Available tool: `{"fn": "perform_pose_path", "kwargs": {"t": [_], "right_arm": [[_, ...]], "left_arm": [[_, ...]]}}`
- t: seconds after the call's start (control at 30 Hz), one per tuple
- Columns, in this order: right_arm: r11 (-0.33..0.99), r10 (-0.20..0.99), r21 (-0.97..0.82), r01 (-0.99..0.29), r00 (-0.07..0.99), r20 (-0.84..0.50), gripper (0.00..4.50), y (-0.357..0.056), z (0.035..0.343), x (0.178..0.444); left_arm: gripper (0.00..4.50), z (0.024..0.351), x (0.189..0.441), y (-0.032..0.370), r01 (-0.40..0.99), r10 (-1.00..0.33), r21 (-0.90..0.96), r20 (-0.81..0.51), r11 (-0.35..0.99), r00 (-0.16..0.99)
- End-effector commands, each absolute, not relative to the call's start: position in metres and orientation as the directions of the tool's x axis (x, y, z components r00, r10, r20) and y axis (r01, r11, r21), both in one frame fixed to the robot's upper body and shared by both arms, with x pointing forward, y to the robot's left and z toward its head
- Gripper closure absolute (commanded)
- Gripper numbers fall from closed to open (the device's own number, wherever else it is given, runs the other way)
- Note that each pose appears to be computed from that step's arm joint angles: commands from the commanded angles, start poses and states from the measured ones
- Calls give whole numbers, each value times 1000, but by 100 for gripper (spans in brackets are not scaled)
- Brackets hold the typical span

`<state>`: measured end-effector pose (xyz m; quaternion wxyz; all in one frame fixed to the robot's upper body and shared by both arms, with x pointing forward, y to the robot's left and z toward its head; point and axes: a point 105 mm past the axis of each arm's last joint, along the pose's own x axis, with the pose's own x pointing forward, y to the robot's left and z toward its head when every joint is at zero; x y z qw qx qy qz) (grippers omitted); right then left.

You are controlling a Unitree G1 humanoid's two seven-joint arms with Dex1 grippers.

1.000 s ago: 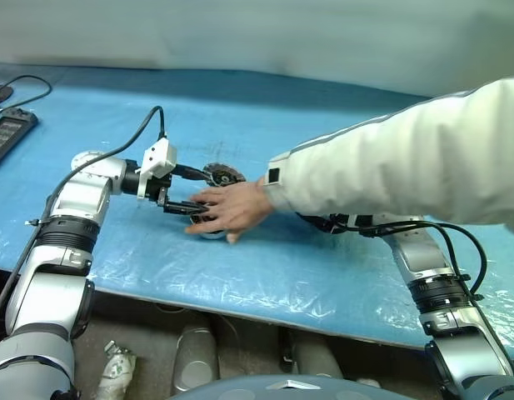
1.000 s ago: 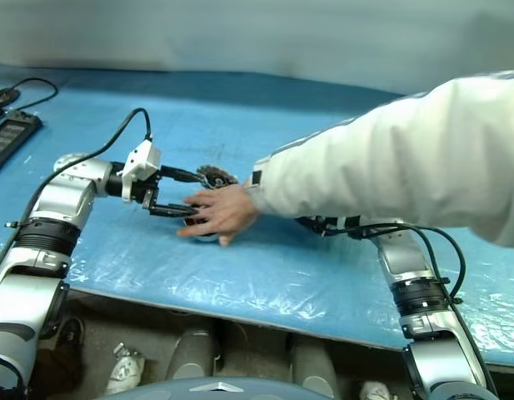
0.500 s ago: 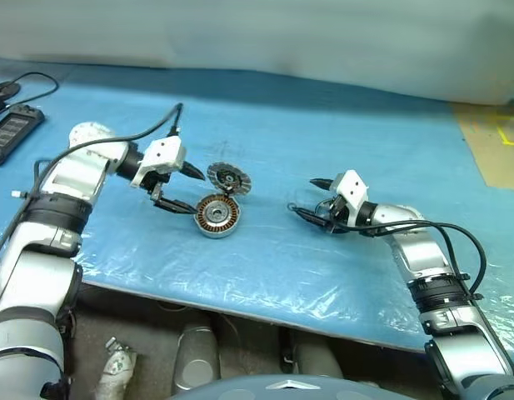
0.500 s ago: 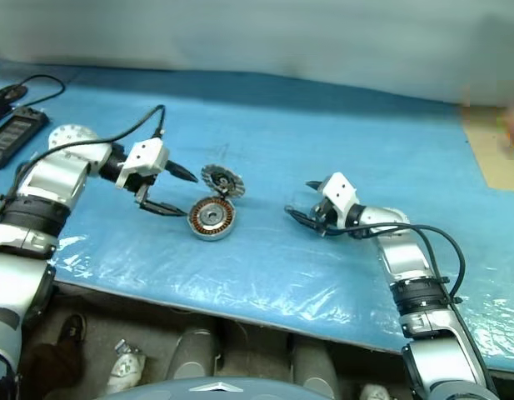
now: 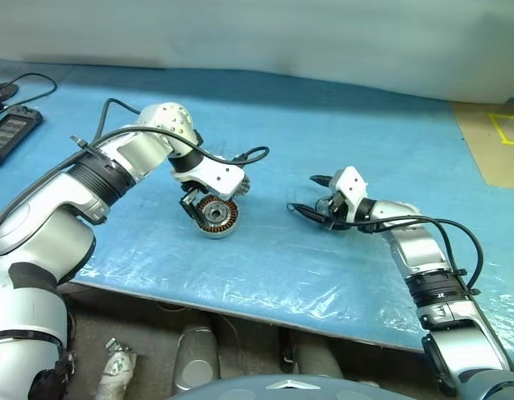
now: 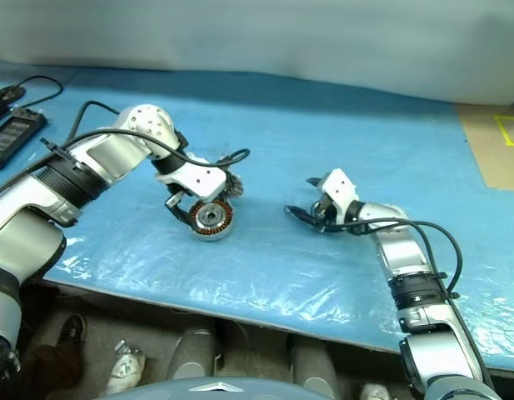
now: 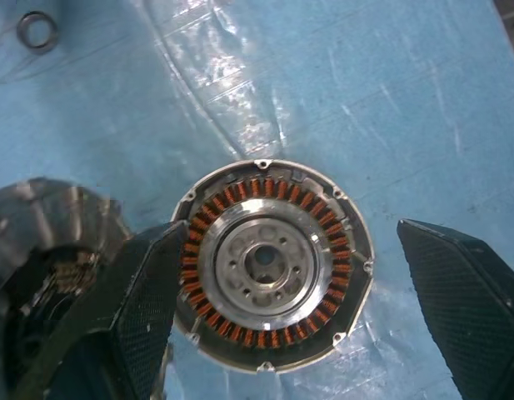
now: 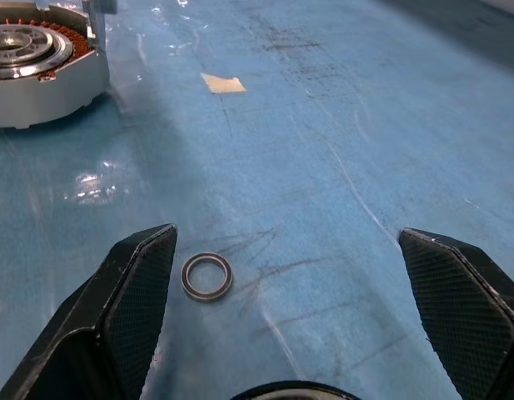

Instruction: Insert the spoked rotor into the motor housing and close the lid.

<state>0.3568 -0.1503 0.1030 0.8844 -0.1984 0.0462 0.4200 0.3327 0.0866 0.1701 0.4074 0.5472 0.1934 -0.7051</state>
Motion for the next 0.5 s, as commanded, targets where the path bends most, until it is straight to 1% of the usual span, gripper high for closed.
{"fn": "perform_pose_path", "kwargs": {"t": [0.03,0.17,0.3,0.5], "right_arm": [[563,726,-348,-750,649,-225,0,-158,120,357],[550,728,-353,-757,642,-241,0,-159,121,356],[545,729,-359,-758,640,-244,0,-159,123,357],[532,728,-365,-764,633,-264,0,-165,126,357]], "left_arm": [[24,174,332,82,758,-336,188,-941,-624,-43],[24,179,319,79,761,-366,182,-927,-623,-78],[24,183,312,83,754,-356,179,-931,-632,-78],[24,162,293,95,744,-297,101,-946,-660,-135]]}}
